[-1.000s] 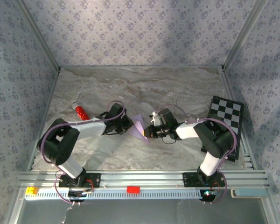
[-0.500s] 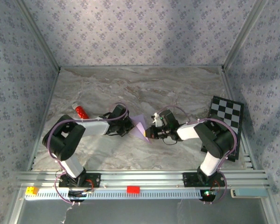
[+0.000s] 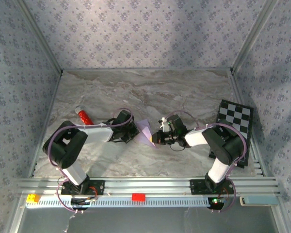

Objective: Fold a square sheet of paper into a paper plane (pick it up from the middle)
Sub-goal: Fourth fold the wing at the center of the table.

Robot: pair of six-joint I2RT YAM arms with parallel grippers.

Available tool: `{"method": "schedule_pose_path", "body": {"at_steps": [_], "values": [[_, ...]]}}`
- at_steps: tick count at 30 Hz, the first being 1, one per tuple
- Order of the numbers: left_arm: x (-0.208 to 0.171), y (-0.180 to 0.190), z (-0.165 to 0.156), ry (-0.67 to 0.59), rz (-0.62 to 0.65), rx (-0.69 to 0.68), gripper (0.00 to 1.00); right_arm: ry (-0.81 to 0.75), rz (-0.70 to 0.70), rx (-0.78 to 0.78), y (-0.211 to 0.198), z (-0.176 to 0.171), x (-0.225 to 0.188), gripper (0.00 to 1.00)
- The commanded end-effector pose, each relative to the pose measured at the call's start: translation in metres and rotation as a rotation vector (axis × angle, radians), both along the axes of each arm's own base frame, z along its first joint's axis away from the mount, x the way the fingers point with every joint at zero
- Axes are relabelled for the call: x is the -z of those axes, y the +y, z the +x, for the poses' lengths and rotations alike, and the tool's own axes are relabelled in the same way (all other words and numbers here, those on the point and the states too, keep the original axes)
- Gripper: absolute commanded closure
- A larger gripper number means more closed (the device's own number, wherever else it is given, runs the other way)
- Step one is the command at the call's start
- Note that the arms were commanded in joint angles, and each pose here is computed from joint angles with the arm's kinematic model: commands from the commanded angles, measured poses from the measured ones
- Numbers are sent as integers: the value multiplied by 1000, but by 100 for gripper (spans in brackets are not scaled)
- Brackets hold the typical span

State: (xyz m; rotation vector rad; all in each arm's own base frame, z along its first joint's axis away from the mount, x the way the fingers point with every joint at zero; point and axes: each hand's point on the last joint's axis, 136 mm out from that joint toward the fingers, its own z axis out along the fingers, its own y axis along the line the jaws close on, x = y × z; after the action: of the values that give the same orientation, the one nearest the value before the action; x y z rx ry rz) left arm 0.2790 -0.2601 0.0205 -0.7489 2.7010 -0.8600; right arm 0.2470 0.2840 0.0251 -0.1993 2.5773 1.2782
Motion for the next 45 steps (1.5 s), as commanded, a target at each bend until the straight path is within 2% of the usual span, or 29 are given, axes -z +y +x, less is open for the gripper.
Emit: {"method": "schedule_pose_path", "body": {"at_steps": [1, 13, 20, 25, 34, 45], "values": [[7, 16, -12, 35, 66, -34, 94, 35, -23, 42, -9, -2, 9, 100], [2, 12, -8, 10, 68, 1, 92, 94, -10, 40, -6, -2, 17, 100], [-36, -5, 10, -111, 25, 82, 87, 135, 12, 37, -3, -4, 18, 100], [-58, -27, 17, -185, -86, 117, 89, 156, 7, 46, -5, -3, 21, 100], [-55, -54, 23, -179, -175, 142, 92, 182, -6, 73, -12, -2, 26, 100], [-36, -60, 24, -145, -189, 128, 92, 198, -27, 96, -18, -3, 33, 100]]}}
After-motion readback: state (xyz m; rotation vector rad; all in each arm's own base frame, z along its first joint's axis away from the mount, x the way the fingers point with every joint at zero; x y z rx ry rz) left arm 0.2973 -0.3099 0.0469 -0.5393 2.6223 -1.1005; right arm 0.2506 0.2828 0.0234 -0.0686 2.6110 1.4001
